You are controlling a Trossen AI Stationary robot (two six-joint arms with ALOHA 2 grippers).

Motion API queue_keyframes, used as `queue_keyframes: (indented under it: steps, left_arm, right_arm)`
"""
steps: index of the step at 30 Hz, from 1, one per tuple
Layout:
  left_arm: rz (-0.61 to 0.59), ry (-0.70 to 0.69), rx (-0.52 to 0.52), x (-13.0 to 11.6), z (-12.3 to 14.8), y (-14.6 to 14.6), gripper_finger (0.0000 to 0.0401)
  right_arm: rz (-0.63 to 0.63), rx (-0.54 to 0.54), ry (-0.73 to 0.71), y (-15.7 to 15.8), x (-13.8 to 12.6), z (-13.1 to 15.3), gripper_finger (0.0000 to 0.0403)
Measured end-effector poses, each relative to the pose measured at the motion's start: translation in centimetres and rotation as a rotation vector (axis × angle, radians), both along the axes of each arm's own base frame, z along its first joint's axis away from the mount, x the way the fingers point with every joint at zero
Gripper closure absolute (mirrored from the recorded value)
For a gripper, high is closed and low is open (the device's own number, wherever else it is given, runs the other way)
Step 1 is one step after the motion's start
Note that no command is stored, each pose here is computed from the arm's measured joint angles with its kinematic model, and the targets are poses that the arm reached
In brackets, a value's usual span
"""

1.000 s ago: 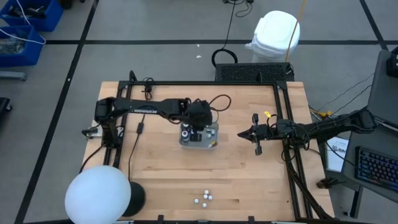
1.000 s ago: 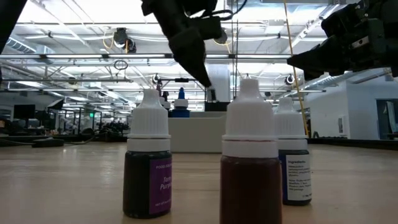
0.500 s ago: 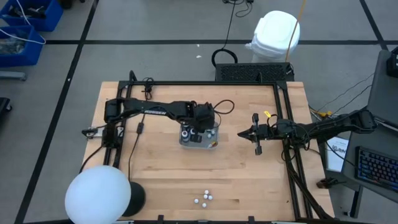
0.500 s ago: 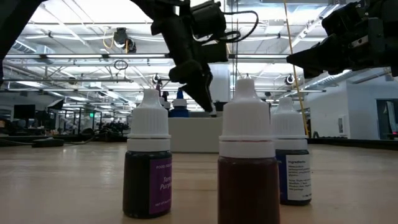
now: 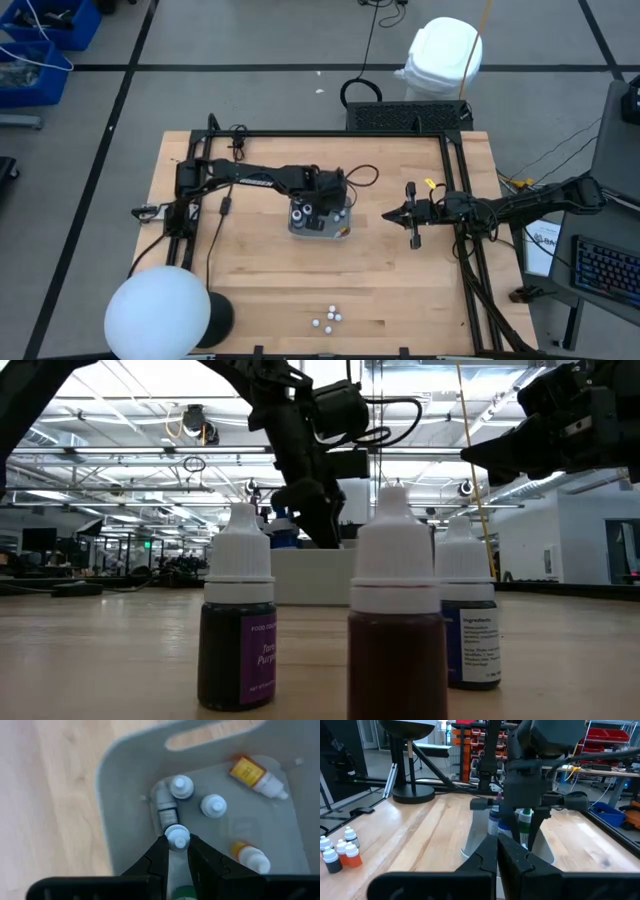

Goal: Pick & Place food coloring
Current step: Put the small black food coloring bottle into the gray bin

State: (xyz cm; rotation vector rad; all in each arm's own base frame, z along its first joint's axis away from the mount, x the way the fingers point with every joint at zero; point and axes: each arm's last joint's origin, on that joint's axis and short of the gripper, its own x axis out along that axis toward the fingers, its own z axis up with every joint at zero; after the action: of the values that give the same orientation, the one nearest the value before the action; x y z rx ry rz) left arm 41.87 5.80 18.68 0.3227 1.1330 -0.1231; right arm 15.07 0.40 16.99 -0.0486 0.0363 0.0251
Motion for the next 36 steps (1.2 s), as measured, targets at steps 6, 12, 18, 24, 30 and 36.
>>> queue_keyframes:
  steps: [6, 12, 18, 24, 30, 36]
  left_arm:
    - [-0.01, 0.007, -0.022, -0.1, 0.0, -0.1, 0.0338]
    - [-0.022, 0.017, -0.034, -0.2, -0.1, -0.1, 0.0338]
    - [-0.056, 0.023, -0.063, -0.2, -0.3, -0.2, 0.0338]
    - [-0.091, 0.051, -0.066, 0.1, -1.7, -0.3, 0.0338]
    - [-0.084, 0.036, -0.067, 0.4, -1.9, -0.3, 0.0338]
    - [-0.08, 0.037, -0.043, 0.5, -1.9, -0.5, 0.0338]
  right_arm:
    - [0.0, 0.006, 0.001, 0.0, 0.0, 0.0, 0.0399]
    - [0.0, 0.006, 0.005, 0.0, 0.0, 0.0, 0.0399]
    - [0.0, 0.006, 0.005, 0.0, 0.0, 0.0, 0.0399]
    - [0.0, 0.006, 0.009, 0.0, 0.0, -0.1, 0.0399]
    - [0.0, 0.006, 0.008, 0.0, 0.0, -0.1, 0.0399]
    - [0.0, 0.003, 0.009, 0.0, 0.0, -0.1, 0.0399]
